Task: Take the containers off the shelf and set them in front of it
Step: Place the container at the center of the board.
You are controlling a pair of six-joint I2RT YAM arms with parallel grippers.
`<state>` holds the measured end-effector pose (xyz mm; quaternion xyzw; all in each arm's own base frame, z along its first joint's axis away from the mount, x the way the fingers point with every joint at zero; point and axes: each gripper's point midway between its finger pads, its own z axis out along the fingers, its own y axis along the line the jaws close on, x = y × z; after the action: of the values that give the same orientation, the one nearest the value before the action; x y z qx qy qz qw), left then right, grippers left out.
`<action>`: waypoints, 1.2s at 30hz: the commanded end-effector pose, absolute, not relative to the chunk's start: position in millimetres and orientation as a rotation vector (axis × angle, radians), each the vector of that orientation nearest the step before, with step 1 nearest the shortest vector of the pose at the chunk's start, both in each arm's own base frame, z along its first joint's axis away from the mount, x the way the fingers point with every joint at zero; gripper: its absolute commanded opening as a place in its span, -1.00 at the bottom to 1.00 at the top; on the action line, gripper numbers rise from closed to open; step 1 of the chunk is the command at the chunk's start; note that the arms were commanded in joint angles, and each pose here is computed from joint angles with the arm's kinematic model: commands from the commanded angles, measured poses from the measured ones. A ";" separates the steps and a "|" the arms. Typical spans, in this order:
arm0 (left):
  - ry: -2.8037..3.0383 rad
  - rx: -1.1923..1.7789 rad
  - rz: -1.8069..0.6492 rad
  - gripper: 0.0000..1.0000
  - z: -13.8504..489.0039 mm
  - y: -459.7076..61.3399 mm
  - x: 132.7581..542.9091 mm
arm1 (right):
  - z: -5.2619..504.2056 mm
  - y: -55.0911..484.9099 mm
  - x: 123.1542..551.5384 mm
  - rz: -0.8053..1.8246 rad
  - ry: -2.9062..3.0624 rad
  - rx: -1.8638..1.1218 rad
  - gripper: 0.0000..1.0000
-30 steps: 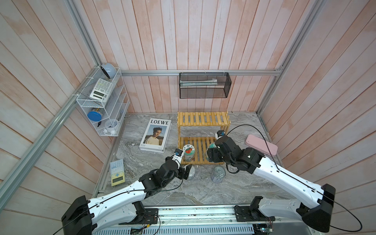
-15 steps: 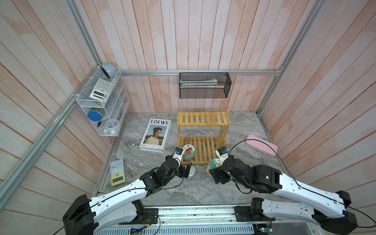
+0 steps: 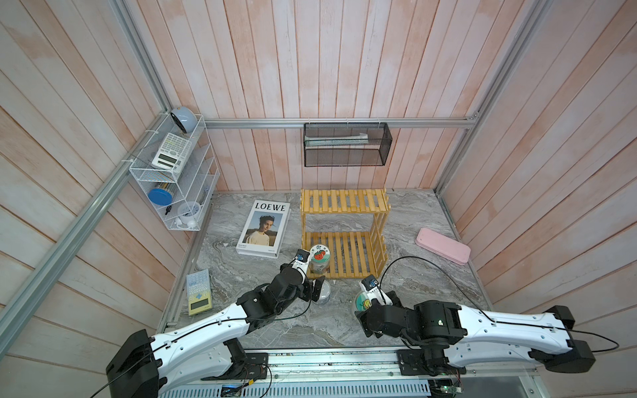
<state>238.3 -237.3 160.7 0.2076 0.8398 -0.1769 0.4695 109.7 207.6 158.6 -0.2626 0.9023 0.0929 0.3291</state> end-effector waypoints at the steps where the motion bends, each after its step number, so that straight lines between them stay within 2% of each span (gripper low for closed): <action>1: 2.044 0.485 -0.438 0.99 171.7 -236.3 241.3 | 154.0 202.5 113.8 0.232 2.348 -0.624 -0.12; 9: 2.046 0.487 -0.431 1.00 171.5 -235.8 241.5 | 135.6 203.2 104.5 0.243 2.368 -0.647 -0.12; 18: 2.046 0.491 -0.428 1.00 170.3 -236.8 242.7 | 138.1 215.5 90.1 0.252 2.340 -0.722 -0.12; 36: 2.045 0.495 -0.426 1.00 171.2 -236.6 242.2 | 90.5 180.2 92.2 0.208 2.411 -0.579 -0.12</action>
<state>237.6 -235.8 158.1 0.2090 0.8425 -0.1730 0.4654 89.6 183.1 92.9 -0.2406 0.9166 0.0726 0.3108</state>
